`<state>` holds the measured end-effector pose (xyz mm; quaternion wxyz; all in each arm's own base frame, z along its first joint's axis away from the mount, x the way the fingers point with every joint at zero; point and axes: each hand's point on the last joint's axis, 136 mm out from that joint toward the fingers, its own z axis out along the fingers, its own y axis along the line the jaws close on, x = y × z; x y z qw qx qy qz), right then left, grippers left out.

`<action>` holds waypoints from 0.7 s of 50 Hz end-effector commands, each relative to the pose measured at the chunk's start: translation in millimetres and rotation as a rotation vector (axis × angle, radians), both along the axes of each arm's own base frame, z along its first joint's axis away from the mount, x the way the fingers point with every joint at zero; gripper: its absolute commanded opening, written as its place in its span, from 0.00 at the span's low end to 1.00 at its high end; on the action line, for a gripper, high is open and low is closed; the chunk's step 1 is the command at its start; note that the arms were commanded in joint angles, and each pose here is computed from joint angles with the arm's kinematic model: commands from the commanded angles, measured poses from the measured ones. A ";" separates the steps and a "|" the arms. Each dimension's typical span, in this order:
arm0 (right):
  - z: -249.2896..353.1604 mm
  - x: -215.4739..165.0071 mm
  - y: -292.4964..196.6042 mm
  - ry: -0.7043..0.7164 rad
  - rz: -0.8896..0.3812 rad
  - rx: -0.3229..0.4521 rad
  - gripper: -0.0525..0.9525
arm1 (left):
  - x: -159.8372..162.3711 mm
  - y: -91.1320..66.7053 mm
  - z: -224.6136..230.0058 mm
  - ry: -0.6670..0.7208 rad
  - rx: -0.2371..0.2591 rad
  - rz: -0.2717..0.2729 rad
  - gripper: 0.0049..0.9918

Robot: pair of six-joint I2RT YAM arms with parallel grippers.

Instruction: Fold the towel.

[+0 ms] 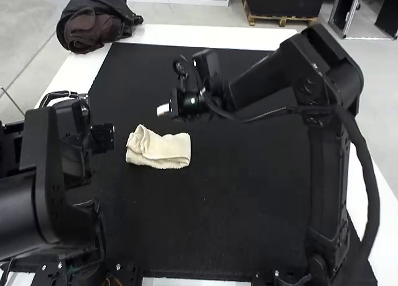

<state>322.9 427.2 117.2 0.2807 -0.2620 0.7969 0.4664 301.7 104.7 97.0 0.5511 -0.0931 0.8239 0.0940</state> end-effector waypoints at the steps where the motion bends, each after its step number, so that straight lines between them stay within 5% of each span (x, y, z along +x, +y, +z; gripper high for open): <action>1: -8.9 -5.2 3.8 0.036 0.017 0.024 0.02 | -1.2 2.7 5.5 -0.018 0.017 0.008 0.98; 35: -42.3 7.7 28.8 0.038 0.040 0.056 0.02 | -0.3 4.7 8.5 -0.027 0.018 0.017 0.98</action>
